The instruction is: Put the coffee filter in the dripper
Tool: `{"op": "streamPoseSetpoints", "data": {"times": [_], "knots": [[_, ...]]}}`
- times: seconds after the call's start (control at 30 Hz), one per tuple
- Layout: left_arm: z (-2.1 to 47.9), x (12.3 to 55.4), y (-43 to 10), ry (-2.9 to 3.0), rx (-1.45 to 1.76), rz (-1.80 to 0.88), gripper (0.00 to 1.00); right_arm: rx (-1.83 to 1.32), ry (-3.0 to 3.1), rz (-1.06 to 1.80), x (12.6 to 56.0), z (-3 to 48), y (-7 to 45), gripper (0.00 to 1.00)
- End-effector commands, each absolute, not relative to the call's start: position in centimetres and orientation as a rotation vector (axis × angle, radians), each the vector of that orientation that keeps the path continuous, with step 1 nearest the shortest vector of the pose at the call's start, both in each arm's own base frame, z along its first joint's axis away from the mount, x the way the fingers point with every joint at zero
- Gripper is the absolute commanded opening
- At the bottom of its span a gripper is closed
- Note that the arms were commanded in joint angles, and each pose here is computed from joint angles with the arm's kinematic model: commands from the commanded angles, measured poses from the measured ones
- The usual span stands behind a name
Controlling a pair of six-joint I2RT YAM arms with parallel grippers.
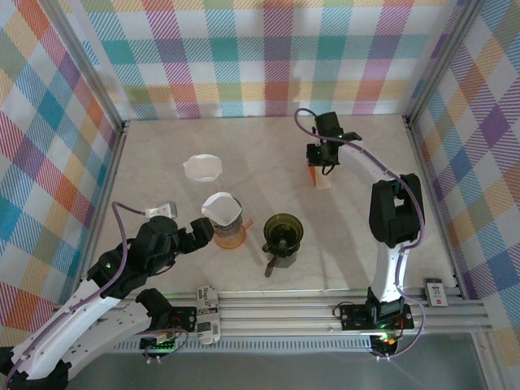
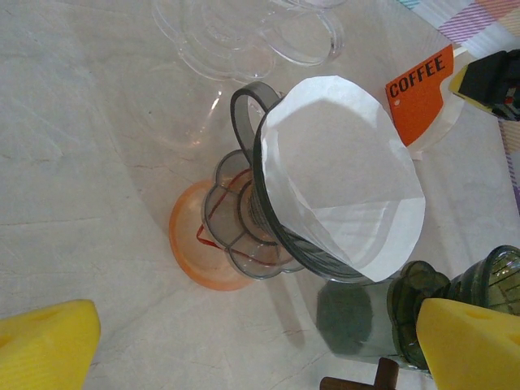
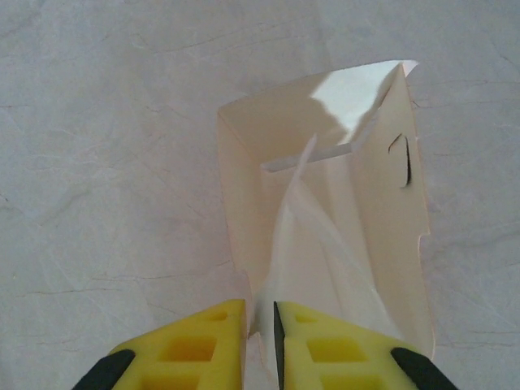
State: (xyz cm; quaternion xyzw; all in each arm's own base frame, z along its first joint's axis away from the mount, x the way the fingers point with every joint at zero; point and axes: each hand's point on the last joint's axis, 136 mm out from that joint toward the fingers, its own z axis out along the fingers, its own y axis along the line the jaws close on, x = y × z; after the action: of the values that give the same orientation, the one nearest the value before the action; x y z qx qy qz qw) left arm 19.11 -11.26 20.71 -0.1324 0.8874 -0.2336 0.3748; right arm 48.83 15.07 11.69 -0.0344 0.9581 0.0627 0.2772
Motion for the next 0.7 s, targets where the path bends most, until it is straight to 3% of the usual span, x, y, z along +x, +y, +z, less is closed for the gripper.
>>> {"op": "streamPoseSetpoints", "data": {"times": [0.0, 0.1, 0.57, 0.67], "knots": [[20.6, 19.2, -10.8, 2.264, -0.352, -0.581, 1.0, -0.098, 2.586, 0.145, 49.1, 11.3, 15.1, 0.23], [20.6, 19.2, -10.8, 2.264, -0.354, -0.583, 1.0, -0.098, 2.587, 0.144, 49.1, 11.1, 15.1, 0.25], [20.5, 19.2, -10.9, 2.265, -0.358, -0.591, 1.0, -0.107, 2.546, 0.101, 49.2, 12.7, 14.8, 0.12], [20.4, 19.2, -11.0, 2.268, -0.357, -0.591, 1.0, -0.115, 2.547, 0.107, 49.1, 12.7, 14.9, 0.16]]}}
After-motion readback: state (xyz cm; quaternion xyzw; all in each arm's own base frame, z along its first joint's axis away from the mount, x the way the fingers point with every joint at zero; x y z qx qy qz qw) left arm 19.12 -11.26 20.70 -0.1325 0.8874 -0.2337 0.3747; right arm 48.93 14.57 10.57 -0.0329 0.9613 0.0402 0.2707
